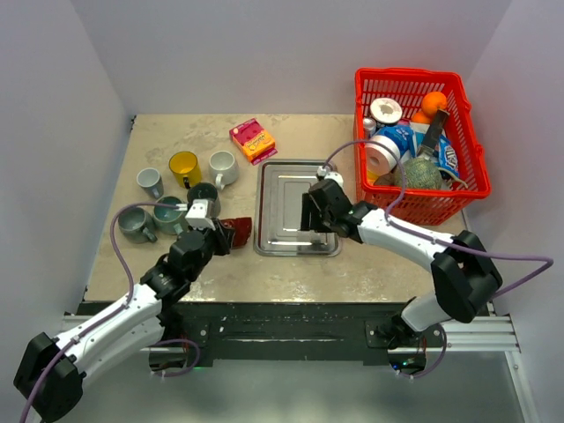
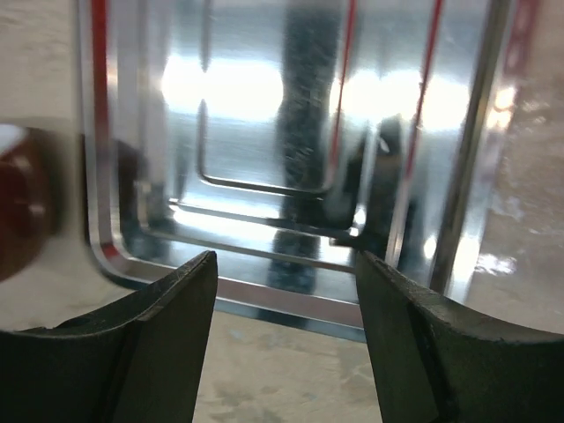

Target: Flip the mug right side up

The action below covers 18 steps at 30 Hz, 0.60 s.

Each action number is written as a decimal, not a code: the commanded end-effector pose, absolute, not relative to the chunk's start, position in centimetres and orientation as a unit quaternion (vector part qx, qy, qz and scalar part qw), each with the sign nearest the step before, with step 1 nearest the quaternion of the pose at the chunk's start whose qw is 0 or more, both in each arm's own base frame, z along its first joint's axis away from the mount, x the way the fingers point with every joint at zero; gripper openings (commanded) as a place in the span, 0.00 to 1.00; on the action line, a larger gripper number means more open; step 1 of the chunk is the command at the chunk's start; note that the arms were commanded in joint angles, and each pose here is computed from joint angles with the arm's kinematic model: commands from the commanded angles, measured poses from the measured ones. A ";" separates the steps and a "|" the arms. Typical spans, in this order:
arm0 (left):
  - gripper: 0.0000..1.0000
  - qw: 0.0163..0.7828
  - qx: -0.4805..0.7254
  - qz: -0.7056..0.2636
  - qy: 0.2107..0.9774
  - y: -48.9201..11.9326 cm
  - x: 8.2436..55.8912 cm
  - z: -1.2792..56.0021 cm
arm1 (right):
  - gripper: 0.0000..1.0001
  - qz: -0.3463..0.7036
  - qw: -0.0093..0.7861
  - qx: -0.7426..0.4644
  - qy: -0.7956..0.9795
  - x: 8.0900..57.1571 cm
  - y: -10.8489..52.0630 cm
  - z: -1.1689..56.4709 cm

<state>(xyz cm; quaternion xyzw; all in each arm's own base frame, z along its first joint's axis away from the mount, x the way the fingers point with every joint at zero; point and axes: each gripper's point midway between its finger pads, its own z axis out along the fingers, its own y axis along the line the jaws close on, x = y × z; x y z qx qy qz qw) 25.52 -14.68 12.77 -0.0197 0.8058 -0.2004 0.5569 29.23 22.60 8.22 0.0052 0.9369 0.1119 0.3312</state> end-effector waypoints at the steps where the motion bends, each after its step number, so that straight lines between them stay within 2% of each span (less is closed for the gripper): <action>1: 0.00 0.606 0.013 -0.235 0.759 -16.2 25.5 17.0 | 0.68 0.226 0.340 -0.007 0.913 30.1 27.7 14.5; 8: 0.00 0.612 0.149 -0.304 0.715 -20.0 23.3 21.8 | 0.68 0.280 0.301 0.027 0.911 30.5 30.7 18.1; 12: 0.00 0.608 0.183 -0.328 0.699 -21.1 22.5 22.1 | 0.66 0.297 0.230 0.003 0.927 29.3 32.9 16.3; 18: 0.00 0.624 0.201 -0.315 0.686 -21.0 22.7 22.8 | 0.66 0.290 0.182 -0.009 0.940 27.2 33.8 13.8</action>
